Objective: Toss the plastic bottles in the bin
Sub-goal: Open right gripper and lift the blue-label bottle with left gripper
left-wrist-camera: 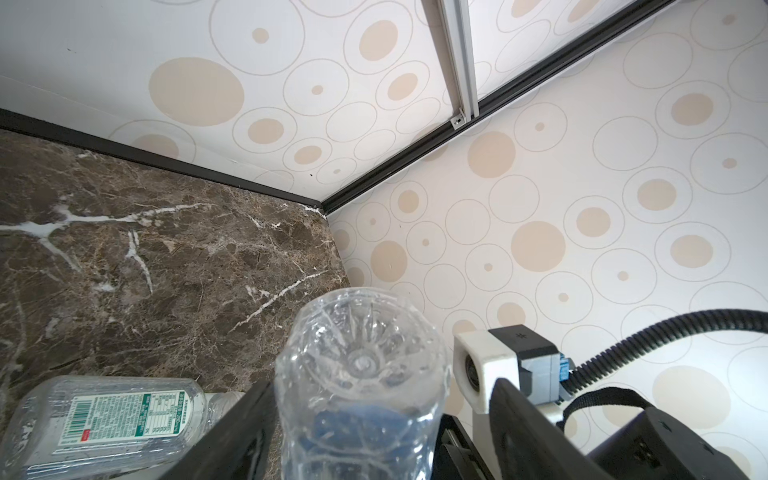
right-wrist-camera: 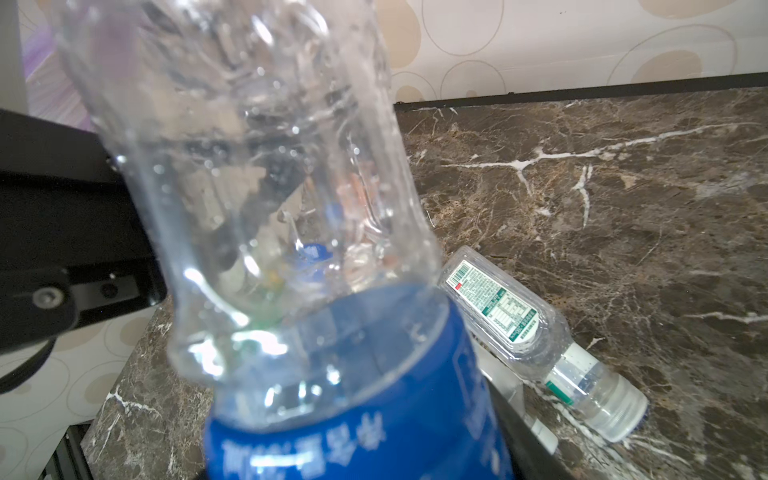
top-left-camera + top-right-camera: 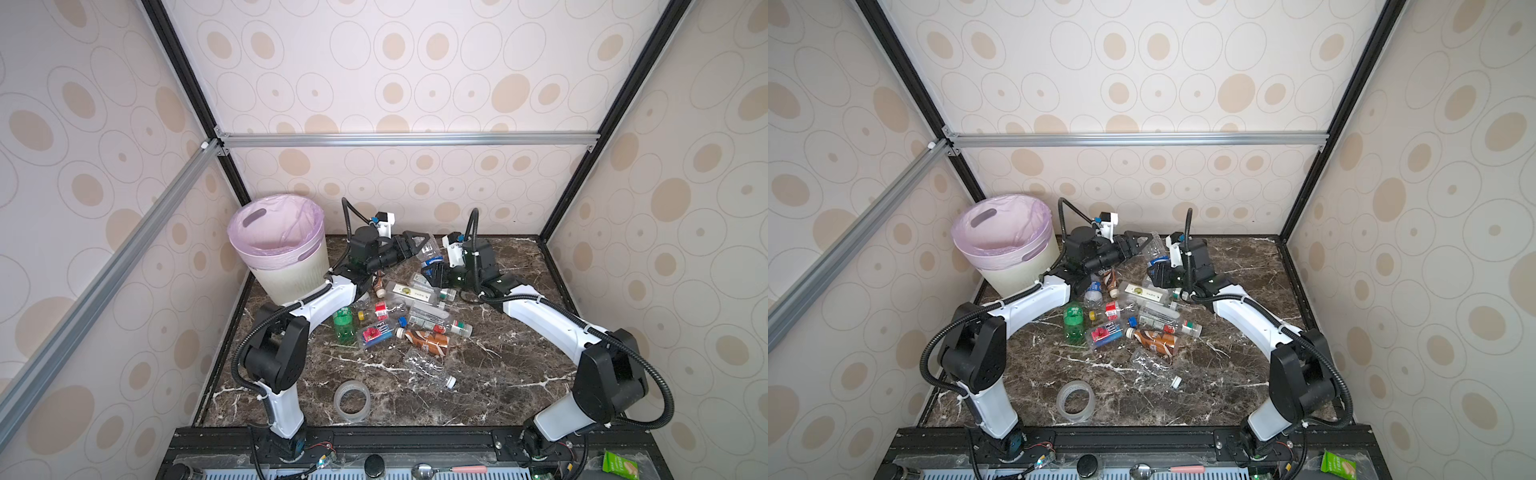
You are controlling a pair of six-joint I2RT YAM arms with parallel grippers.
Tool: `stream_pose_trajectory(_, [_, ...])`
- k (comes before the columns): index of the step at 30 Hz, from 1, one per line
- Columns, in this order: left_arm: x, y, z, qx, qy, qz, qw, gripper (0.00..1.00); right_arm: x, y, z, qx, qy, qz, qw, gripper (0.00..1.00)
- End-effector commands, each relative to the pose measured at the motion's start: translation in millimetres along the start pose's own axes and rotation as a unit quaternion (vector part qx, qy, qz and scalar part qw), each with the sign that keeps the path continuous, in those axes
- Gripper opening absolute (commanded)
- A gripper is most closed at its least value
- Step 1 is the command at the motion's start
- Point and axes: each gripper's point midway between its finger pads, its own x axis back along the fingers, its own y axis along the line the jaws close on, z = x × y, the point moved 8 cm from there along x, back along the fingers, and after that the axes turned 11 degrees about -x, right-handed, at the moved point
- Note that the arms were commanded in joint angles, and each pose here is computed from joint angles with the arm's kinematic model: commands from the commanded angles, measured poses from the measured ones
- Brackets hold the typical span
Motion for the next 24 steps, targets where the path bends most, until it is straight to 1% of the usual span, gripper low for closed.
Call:
stream_pose_trajectory(1, [-5.0,-1.0,-0.8,-0.004,-0.007,0.012,1.0,0.78,8.3,13.8,-2.5,0.004,-0.012,-0.029,0.999,0.49])
stream_pose_trajectory(8, [-7.1,1.9,2.0,-0.007,-0.003,0.009,1.0,0.76,5.5,20.2,-1.1,0.01,-0.006,-0.041,0.999,0.49])
stream_pose_trajectory(12, [-6.2,3.6,2.7,-0.006,-0.006,0.002,1.0,0.65,4.1,20.7,-0.9,0.01,-0.004,-0.042,0.999,0.5])
stream_pose_trajectory(14, [-6.1,4.1,2.3,-0.008,-0.006,0.0,1.0,0.56,3.7,20.7,0.3,0.01,-0.002,-0.042,0.999,0.5])
stream_pose_trajectory(17, [-5.9,3.2,1.7,-0.013,-0.006,-0.003,1.0,0.49,4.9,20.9,0.4,0.012,-0.002,-0.041,0.999,0.56])
stream_pose_trajectory(22, [-4.8,3.5,-0.8,-0.022,-0.008,-0.014,1.0,0.42,7.3,20.7,1.3,0.014,-0.001,-0.039,0.999,0.66])
stream_pose_trajectory(24, [-4.5,4.1,-1.8,-0.022,-0.009,-0.016,1.0,0.42,8.7,20.5,1.9,0.015,0.0,-0.038,0.999,0.7])
